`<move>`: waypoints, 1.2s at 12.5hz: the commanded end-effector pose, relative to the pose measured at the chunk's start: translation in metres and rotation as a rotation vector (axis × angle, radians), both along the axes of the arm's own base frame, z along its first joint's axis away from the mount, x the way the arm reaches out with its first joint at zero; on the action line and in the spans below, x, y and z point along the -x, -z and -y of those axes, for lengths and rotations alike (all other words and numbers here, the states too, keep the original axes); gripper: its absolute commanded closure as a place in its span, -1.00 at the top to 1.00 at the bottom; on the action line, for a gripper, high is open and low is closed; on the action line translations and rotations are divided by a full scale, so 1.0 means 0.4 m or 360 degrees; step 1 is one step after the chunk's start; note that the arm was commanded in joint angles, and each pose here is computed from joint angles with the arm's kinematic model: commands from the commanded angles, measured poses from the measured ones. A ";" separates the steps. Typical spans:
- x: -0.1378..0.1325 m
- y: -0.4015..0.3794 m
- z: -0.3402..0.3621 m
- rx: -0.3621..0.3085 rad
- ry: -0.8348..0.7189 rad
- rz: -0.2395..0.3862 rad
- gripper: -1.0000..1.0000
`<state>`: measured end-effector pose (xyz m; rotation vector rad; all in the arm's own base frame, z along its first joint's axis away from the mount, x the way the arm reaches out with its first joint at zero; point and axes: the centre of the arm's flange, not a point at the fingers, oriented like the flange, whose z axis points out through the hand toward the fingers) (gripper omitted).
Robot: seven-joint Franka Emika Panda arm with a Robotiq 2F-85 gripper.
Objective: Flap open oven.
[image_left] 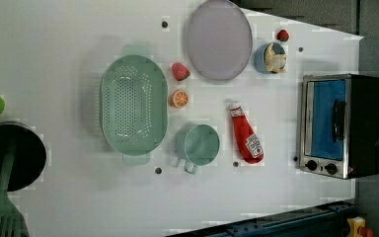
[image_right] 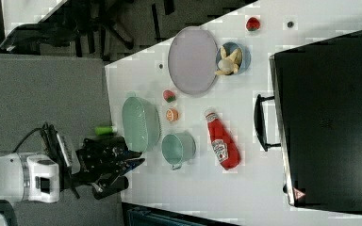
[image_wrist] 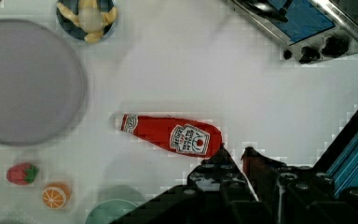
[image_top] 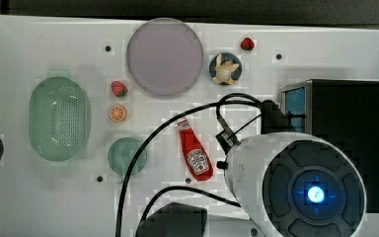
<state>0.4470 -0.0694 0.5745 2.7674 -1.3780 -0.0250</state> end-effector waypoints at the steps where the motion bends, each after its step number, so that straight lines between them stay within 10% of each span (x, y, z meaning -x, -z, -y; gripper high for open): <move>1: 0.018 0.011 0.060 -0.0031 -0.0306 0.0012 -0.65; 9: -0.011 0.195 0.365 -0.0036 -0.1236 0.0066 -0.65; 15: -0.060 0.409 0.500 0.0038 -0.1311 -0.0007 -0.65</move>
